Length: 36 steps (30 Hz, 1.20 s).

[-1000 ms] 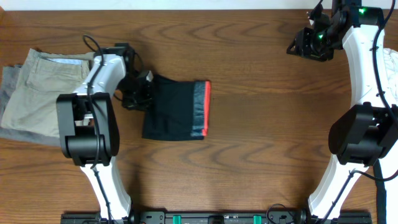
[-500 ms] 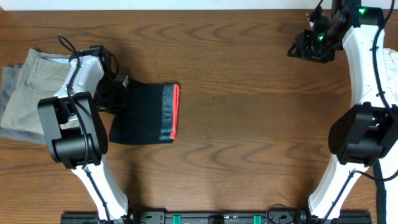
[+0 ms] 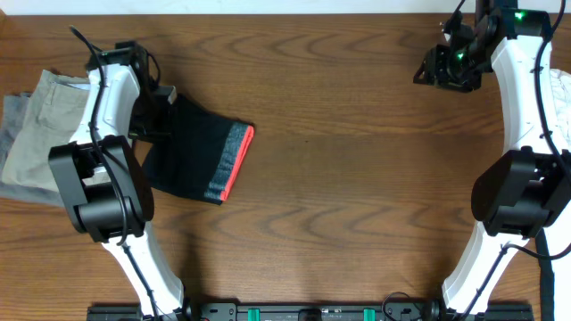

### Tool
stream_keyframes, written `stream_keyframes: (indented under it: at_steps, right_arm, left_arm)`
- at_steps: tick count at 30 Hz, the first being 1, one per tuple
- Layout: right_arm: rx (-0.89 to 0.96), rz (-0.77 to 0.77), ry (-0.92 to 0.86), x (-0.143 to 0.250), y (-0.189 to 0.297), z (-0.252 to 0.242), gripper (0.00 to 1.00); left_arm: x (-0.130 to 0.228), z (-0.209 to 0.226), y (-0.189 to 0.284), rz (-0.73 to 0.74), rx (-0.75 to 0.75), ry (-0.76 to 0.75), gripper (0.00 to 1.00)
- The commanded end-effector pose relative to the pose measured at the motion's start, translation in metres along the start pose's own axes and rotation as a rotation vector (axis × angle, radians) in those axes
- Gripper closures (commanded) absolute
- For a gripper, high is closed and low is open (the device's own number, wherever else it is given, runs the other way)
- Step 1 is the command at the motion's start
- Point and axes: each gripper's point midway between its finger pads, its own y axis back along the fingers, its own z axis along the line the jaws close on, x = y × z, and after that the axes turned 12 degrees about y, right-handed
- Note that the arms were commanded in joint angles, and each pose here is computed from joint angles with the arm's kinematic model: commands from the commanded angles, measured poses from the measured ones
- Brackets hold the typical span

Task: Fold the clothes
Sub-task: 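Carry the leggings bundle leftward toward the khaki trouser stack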

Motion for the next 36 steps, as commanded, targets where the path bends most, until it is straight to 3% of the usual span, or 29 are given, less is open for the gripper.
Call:
stream_keyframes:
  at_steps: [1,13,26,36]
  right_arm:
    - [0.003,0.020,0.010,0.003,-0.004,0.003,0.46]
    - [0.003,0.022,0.010,0.004,-0.004,0.003,0.46]
    - [0.011,0.023,0.010,0.004,-0.004,0.002,0.44]
    - [0.029,0.026,0.010,0.005,-0.004,-0.001,0.44]
  left_arm:
    - [-0.002,0.018,0.018,-0.034,-0.021,0.025,0.94]
    - [-0.008,0.045,0.044,-0.137,-0.026,0.087,0.94]
    - [-0.012,0.055,0.113,-0.357,-0.095,0.085,0.94]
    - [-0.015,0.076,0.120,-0.401,-0.105,0.136,0.94]
